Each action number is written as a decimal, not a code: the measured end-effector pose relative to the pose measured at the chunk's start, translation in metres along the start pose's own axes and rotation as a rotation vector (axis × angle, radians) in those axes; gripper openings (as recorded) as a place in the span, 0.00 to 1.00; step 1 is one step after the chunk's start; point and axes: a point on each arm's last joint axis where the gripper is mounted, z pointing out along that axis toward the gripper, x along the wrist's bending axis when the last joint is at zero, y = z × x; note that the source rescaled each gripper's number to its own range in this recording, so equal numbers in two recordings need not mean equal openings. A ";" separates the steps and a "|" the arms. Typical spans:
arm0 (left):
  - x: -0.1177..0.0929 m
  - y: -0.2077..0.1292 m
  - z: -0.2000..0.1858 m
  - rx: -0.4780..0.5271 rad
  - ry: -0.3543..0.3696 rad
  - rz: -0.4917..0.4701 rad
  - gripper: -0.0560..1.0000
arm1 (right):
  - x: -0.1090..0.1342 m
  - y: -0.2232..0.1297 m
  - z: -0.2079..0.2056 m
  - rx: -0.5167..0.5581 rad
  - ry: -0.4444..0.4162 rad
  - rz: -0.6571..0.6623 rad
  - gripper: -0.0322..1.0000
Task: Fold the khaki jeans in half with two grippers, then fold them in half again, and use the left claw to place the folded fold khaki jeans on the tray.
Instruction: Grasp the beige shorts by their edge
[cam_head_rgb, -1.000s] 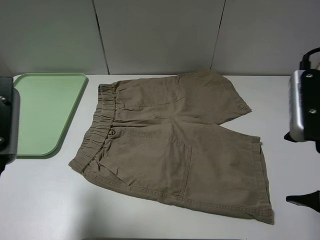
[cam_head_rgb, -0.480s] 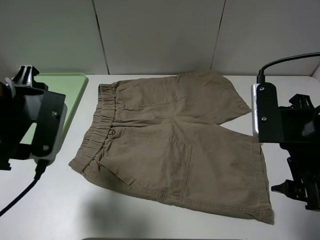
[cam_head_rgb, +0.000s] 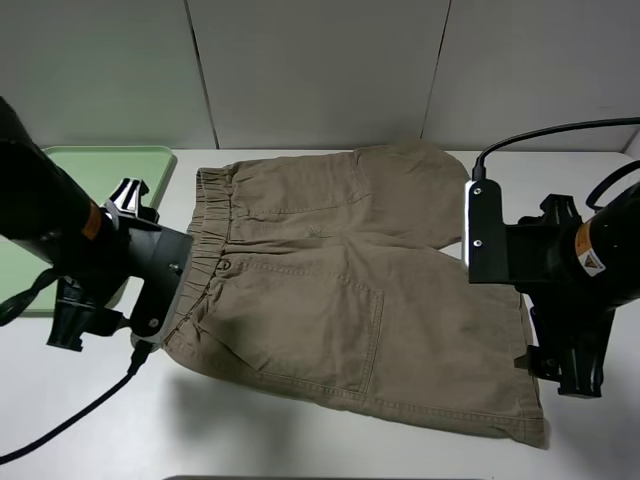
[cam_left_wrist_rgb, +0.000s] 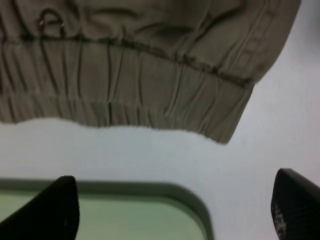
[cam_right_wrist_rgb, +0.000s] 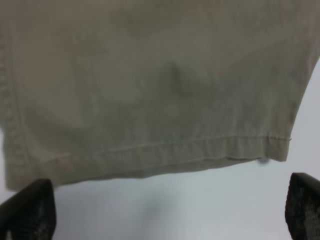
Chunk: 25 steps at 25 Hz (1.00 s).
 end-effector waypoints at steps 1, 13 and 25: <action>0.000 0.002 0.004 -0.005 -0.004 0.003 0.76 | -0.001 0.001 0.003 0.003 -0.003 0.006 1.00; 0.006 0.017 0.030 -0.083 0.028 0.000 0.76 | 0.023 -0.014 0.026 -0.041 -0.021 -0.035 1.00; 0.007 0.018 0.029 -0.100 0.028 -0.033 0.76 | 0.032 -0.015 0.030 -0.083 0.017 0.027 1.00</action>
